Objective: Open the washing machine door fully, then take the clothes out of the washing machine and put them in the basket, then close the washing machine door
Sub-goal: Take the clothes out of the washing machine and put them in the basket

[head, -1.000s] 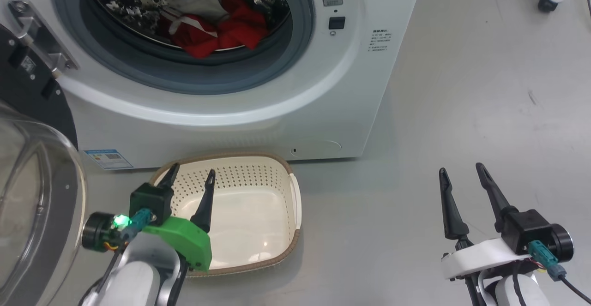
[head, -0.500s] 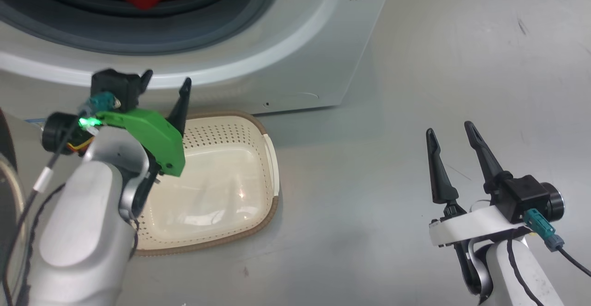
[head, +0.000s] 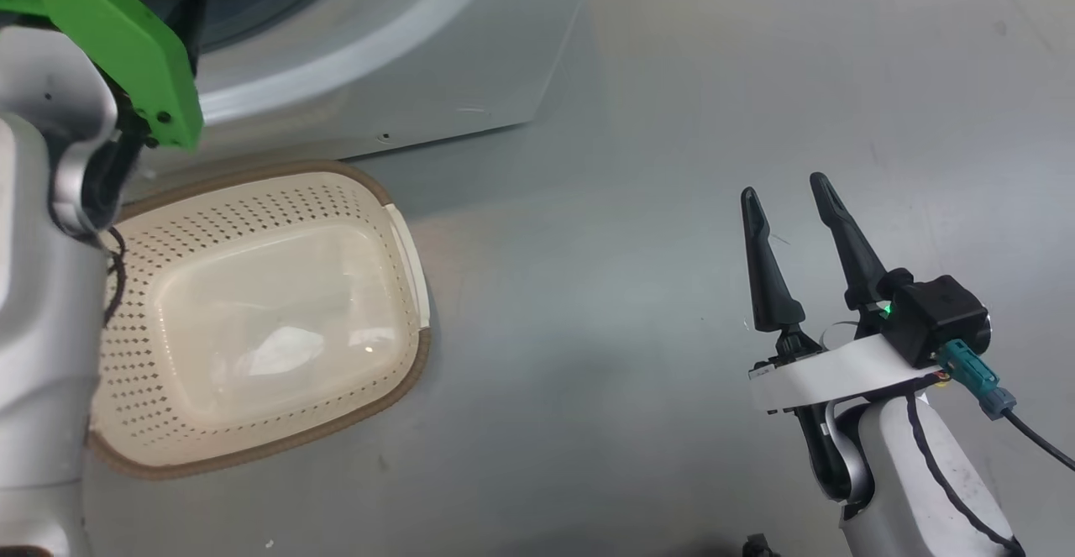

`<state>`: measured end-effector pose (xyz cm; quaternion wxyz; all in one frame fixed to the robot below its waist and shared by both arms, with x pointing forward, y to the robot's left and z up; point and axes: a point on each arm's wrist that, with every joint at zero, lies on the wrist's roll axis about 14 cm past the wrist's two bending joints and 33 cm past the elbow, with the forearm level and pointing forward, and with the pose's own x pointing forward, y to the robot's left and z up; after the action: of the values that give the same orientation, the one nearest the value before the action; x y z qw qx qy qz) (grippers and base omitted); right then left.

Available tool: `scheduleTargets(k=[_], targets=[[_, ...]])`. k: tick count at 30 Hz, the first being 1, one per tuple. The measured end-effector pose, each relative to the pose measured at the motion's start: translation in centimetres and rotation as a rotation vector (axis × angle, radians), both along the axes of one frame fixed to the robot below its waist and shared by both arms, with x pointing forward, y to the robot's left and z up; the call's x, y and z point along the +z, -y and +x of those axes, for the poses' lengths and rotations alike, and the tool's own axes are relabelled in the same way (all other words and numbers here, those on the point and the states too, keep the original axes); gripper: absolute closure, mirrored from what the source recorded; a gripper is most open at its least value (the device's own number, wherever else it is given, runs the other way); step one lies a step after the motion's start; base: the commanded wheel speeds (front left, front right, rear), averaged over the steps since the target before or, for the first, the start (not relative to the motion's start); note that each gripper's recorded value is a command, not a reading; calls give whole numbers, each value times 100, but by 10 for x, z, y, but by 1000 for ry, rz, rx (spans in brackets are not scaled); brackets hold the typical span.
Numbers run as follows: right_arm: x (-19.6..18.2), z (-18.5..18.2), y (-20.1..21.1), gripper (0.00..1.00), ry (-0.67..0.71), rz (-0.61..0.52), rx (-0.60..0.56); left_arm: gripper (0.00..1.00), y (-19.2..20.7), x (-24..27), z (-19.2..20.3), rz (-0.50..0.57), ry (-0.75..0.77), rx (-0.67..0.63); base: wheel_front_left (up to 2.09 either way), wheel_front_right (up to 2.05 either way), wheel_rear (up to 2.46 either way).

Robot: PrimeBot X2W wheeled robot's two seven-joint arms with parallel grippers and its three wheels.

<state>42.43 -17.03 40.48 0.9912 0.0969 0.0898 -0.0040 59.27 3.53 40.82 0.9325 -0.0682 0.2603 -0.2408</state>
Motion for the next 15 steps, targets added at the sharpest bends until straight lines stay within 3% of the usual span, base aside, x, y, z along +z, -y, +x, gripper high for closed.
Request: scheduleTargets(k=[15], targets=[[-29, -5, 16, 0, -93, 5, -63, 0, 19, -18, 65, -50, -119, -35, 0, 0, 0]])
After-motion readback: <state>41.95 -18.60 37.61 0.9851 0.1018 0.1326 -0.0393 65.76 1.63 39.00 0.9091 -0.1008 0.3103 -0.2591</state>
